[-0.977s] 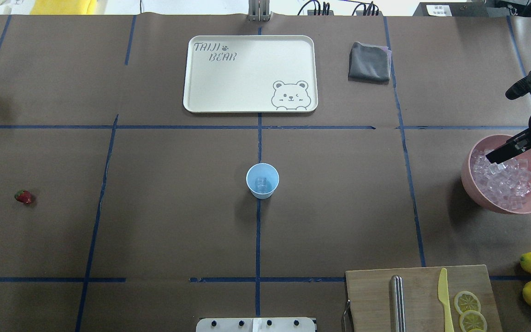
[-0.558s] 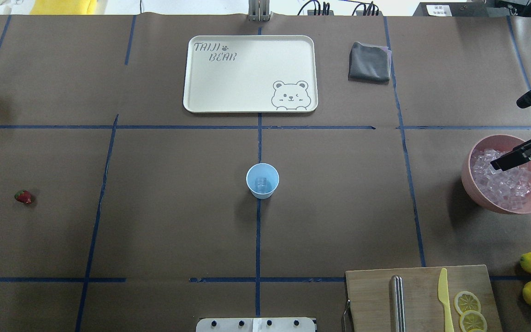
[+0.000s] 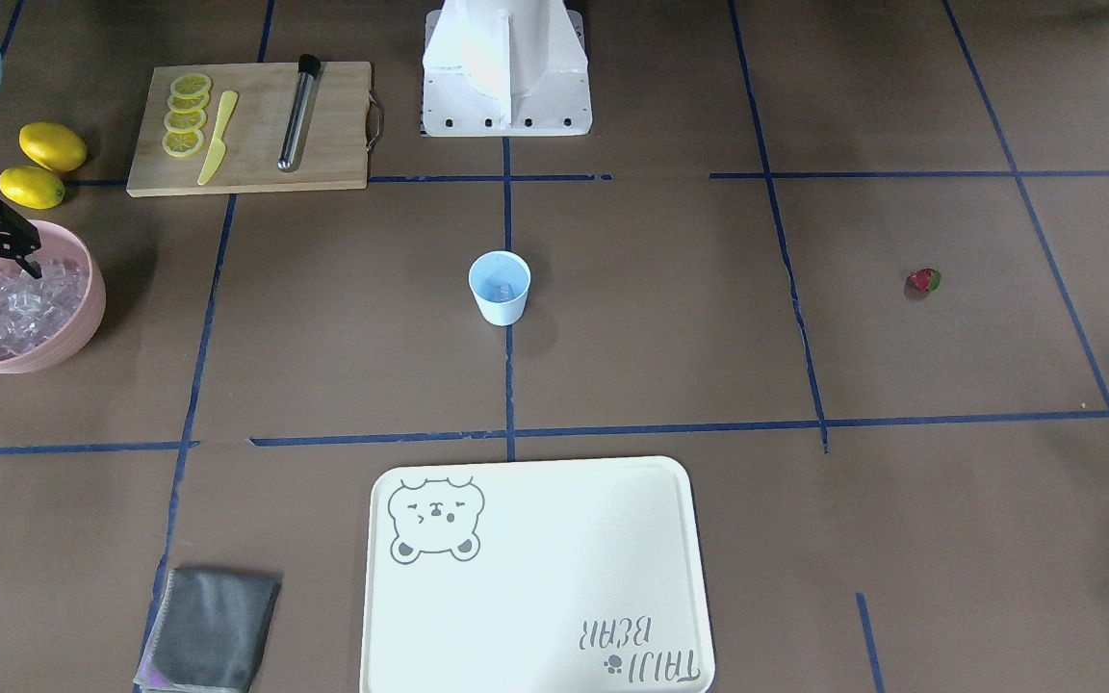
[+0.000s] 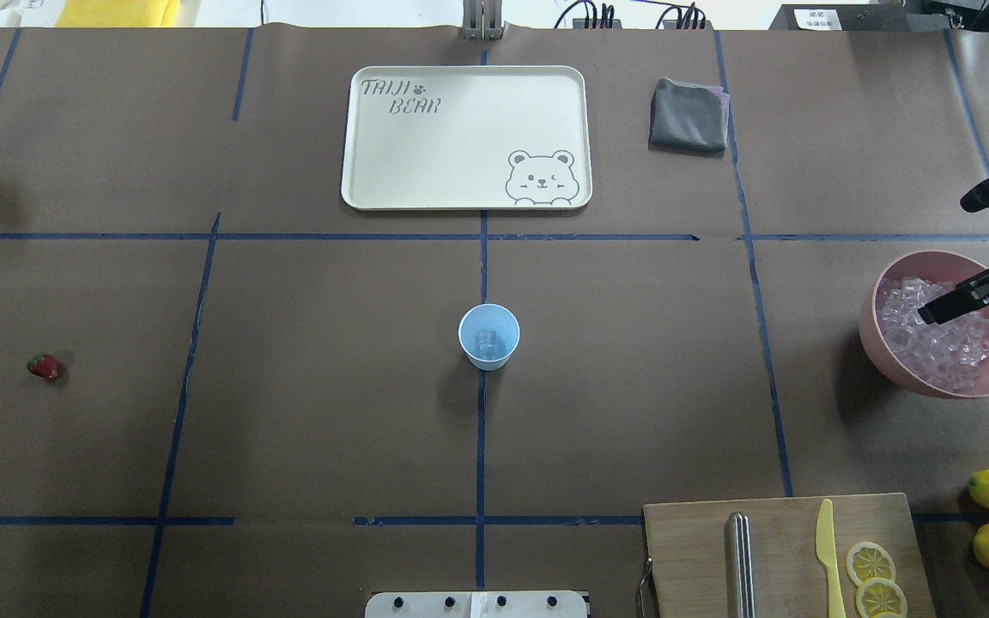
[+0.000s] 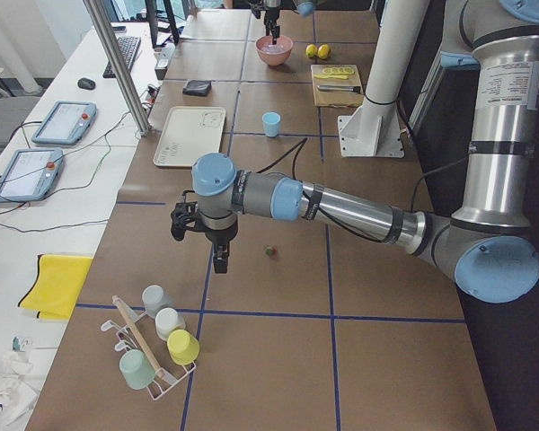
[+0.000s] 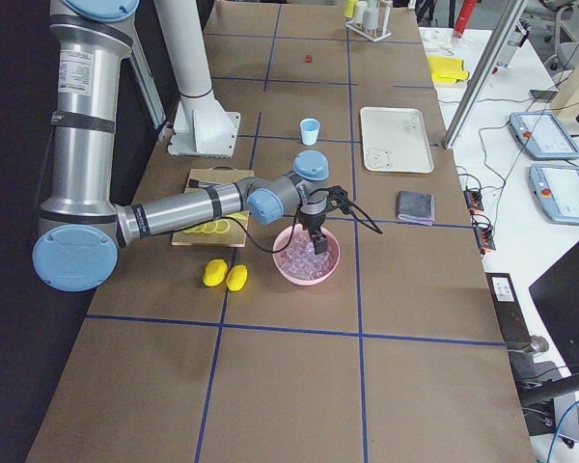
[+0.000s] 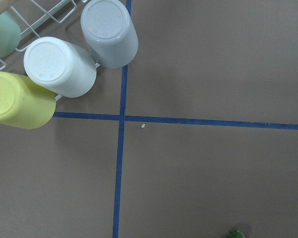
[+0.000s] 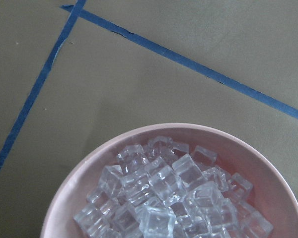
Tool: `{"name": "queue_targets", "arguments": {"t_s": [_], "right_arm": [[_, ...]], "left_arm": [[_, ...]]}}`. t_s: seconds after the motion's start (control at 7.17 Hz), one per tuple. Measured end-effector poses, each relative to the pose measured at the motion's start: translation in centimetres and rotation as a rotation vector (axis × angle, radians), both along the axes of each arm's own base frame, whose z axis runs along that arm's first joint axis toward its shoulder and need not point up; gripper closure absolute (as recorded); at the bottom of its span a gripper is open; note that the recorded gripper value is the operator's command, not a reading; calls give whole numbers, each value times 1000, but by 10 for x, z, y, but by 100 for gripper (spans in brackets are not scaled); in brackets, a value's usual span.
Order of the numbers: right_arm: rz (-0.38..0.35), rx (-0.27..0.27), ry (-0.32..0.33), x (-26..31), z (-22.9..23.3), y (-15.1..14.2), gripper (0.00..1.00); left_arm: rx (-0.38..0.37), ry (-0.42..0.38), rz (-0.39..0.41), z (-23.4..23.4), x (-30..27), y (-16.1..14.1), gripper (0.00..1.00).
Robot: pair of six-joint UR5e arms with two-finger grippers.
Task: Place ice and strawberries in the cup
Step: 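Close the right gripper on an ice cube in the pink bowl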
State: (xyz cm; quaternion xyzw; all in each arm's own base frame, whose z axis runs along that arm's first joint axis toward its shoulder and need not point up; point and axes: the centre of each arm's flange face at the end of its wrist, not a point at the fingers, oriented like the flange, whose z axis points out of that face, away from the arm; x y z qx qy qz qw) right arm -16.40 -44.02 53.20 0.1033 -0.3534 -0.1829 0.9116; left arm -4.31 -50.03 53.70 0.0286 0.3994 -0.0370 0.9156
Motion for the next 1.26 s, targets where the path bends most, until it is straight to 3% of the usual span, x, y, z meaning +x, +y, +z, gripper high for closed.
{"name": "queue_targets", "arguments": {"t_s": [0.7, 1.26], "right_arm": [[-7, -12, 5, -12, 7, -13, 9], [-32, -16, 5, -25, 9, -10, 23]], "left_arm": [[0, 0, 0, 0, 0, 0, 0], [0, -1, 0, 0, 0, 0, 0]]}}
